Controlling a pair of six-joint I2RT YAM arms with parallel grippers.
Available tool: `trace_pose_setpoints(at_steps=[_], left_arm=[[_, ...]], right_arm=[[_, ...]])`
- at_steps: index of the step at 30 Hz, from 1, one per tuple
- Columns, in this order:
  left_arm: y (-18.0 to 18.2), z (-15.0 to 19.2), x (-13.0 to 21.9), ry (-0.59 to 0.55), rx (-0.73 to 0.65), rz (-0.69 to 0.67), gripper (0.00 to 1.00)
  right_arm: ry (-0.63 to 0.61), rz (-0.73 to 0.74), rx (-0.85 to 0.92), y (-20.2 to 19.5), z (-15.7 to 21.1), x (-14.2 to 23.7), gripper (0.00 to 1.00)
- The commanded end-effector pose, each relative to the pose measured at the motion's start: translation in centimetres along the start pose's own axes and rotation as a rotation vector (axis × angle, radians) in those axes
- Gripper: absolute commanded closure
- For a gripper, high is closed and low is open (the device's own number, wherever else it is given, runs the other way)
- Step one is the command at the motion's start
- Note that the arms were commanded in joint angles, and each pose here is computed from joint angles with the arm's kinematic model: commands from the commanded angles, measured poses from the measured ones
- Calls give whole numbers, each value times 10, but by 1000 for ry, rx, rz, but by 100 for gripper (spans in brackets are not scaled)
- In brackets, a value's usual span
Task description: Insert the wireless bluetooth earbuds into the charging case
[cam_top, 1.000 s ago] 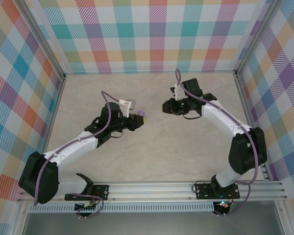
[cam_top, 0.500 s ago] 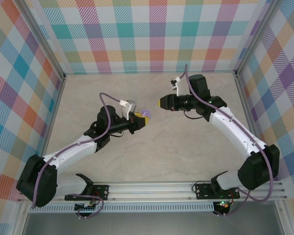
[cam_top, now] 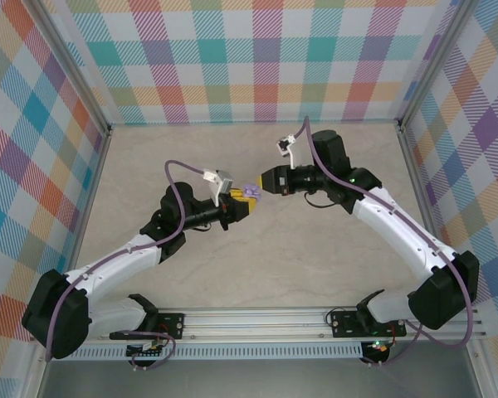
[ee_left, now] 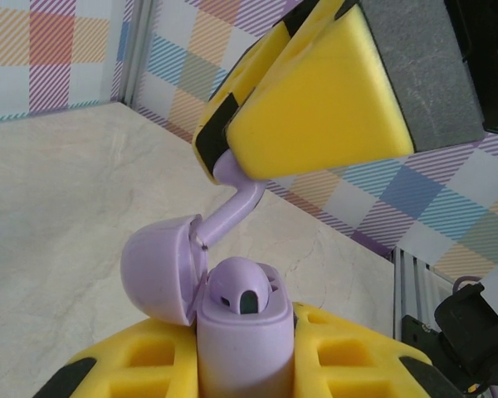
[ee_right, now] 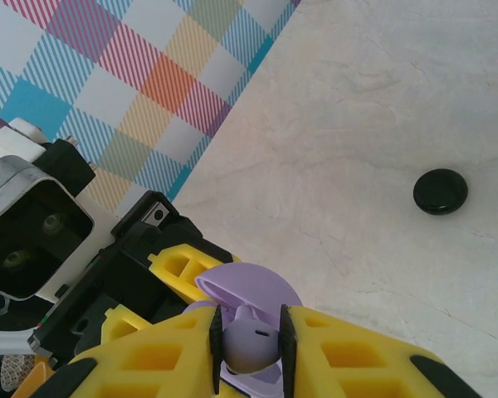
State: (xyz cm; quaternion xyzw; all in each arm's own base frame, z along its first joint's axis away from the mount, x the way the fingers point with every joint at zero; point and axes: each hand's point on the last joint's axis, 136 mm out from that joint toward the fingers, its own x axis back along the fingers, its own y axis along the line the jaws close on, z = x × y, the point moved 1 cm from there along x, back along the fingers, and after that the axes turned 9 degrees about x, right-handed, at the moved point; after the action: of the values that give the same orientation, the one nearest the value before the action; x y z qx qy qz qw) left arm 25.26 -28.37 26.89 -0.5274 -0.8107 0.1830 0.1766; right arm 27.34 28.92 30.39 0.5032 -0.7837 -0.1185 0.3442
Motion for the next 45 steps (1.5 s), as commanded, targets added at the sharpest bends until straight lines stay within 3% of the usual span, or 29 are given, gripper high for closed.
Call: trace_pose_setpoints(at_steps=[1, 21, 32, 45], left_arm=[[-14, -14, 3, -42, -55, 33, 78], [-4, -15, 5, -23, -85, -50, 78], [-16, -15, 13, 40, -242, -37, 78], [-22, -12, 12, 85, -317, -23, 78]], right_arm=[[-46, -6, 71, 11, -16, 6, 74], [-40, 28, 95, 17, -14, 21, 78], [19, 3, 104, 25, -6, 26, 78], [54, -35, 103, 32, -2, 22, 78]])
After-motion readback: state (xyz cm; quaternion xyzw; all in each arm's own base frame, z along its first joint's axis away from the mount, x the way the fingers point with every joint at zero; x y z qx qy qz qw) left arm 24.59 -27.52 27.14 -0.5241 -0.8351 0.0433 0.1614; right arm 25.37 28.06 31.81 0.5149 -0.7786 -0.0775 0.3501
